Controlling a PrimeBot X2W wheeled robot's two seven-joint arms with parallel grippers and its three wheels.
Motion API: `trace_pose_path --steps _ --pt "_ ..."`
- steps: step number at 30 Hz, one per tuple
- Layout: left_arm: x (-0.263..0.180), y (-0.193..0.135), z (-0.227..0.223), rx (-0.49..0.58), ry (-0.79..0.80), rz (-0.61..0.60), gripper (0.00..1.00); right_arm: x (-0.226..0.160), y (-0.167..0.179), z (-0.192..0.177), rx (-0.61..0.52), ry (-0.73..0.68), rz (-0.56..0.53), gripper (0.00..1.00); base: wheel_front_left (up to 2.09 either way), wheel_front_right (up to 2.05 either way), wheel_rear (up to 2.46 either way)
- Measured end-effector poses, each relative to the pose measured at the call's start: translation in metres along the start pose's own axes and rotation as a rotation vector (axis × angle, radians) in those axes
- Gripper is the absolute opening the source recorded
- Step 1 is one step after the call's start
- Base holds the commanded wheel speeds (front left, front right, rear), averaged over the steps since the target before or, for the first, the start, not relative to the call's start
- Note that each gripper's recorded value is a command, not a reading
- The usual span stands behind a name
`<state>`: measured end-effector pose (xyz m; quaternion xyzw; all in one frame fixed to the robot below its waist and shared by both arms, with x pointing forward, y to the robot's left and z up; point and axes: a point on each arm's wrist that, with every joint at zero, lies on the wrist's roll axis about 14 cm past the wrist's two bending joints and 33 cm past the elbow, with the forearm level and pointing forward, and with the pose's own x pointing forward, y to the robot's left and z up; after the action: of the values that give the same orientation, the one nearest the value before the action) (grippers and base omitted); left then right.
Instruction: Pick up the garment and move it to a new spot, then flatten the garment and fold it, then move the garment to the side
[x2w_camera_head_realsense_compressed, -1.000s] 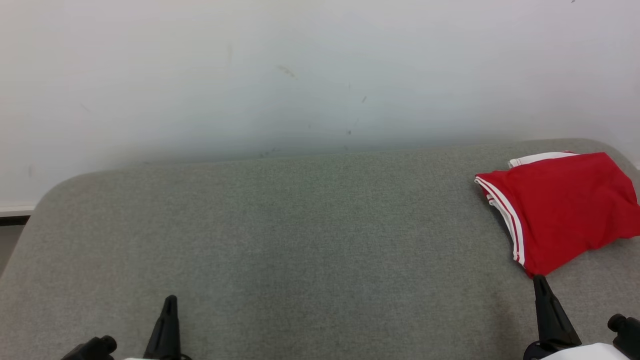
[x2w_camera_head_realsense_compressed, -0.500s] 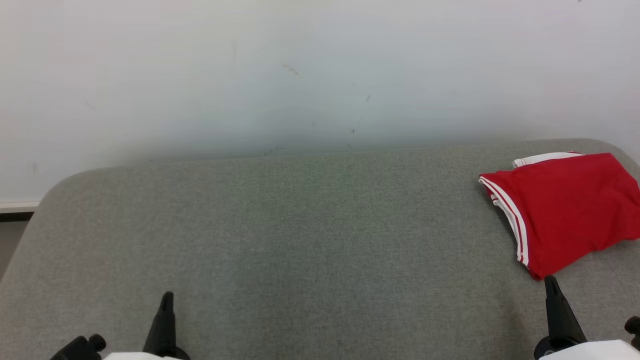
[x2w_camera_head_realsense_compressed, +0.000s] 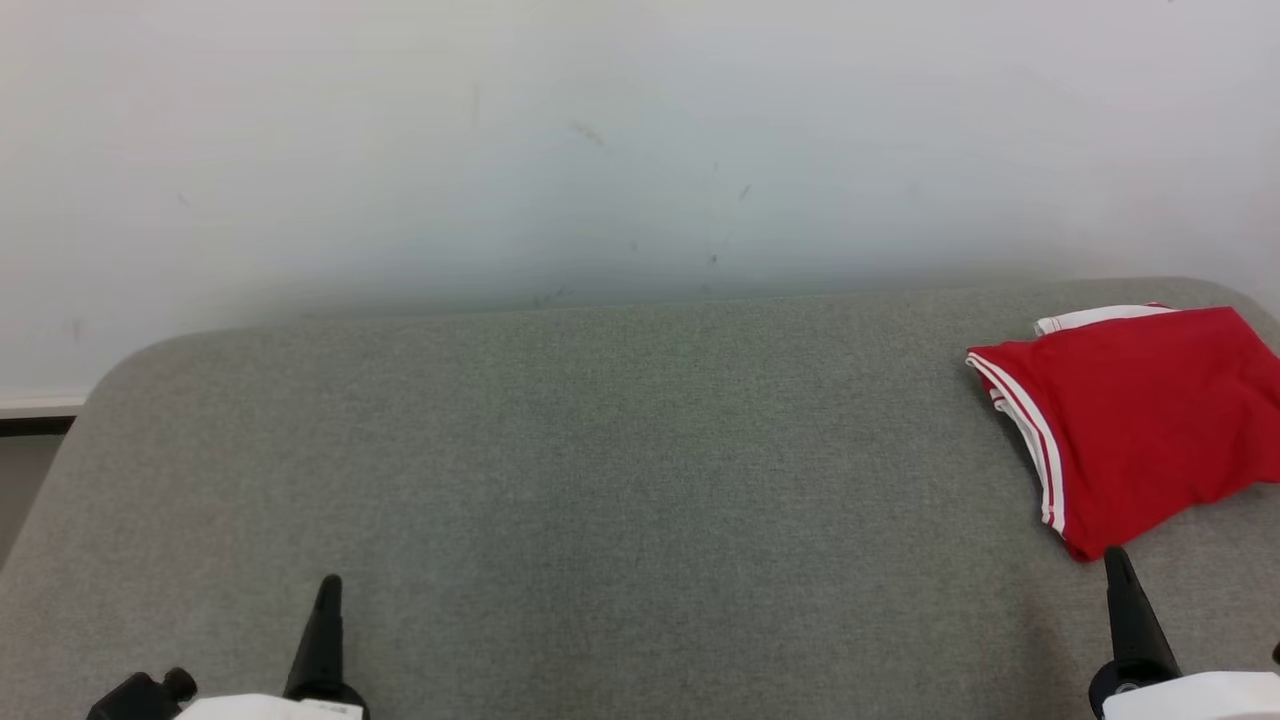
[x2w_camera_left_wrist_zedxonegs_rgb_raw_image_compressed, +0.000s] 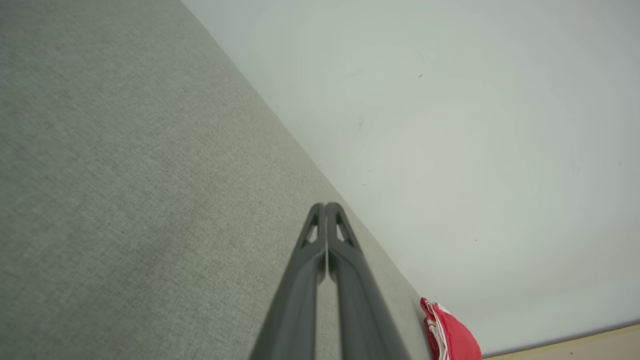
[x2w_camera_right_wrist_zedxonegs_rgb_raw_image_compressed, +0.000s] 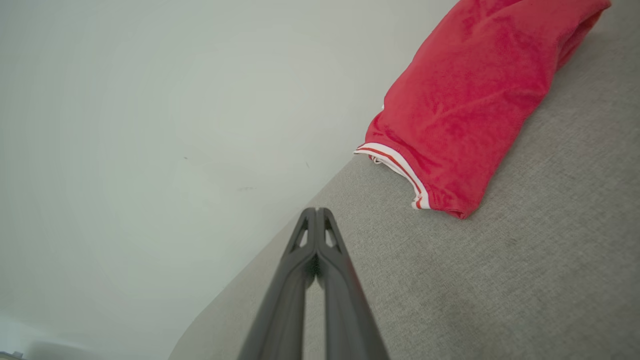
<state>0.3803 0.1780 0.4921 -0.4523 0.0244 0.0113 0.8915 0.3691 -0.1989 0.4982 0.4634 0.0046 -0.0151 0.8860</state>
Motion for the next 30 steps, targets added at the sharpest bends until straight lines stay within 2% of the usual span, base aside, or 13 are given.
trace_pose_path --steps 30 --pt "0.0044 0.0019 0.009 -0.307 0.002 -0.002 0.0 0.0073 -0.0011 0.0014 0.292 0.009 -0.012 0.0 0.0 0.0 0.0"
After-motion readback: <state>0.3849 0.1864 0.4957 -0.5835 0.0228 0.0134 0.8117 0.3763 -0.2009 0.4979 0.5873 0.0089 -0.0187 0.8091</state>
